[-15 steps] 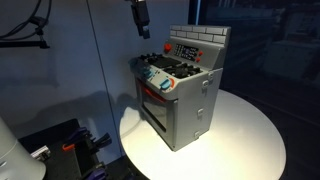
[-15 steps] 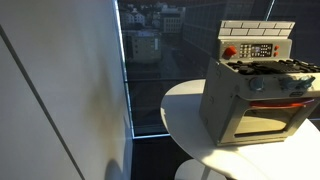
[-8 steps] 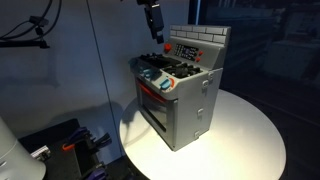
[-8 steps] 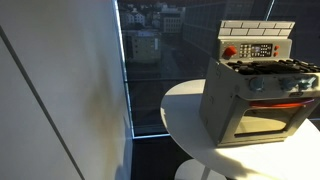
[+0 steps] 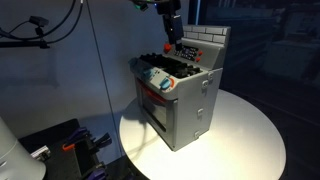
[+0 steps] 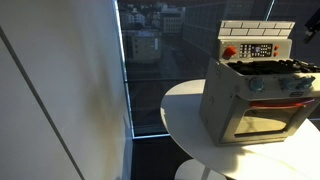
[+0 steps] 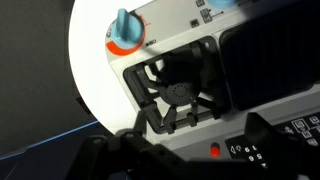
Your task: Press the top right orange button on the stove
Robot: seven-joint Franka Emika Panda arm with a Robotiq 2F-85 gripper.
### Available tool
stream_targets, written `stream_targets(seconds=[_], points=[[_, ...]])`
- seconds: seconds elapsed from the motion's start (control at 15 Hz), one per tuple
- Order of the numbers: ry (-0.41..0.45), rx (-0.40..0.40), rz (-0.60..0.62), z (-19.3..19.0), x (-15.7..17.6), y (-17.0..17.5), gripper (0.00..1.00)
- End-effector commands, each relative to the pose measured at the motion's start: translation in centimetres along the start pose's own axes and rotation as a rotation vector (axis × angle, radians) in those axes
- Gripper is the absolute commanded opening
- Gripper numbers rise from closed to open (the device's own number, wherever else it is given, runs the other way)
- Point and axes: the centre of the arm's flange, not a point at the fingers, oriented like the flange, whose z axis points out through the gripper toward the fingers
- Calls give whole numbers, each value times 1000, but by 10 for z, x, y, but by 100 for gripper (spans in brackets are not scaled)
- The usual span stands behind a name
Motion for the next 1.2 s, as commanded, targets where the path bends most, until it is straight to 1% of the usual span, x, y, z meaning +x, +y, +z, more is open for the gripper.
stream_targets(seconds=[0.0, 0.07, 0.2, 0.27, 0.6, 1.13], points=[[18, -23, 21, -1, 30, 1, 100], [17, -23, 26, -1, 34, 2, 100], [-1, -3, 23, -7, 31, 2, 100], [7, -4, 21, 4, 22, 5, 100], [11, -2, 19, 0, 24, 3, 100], [33, 6, 63, 13, 45, 10, 100]])
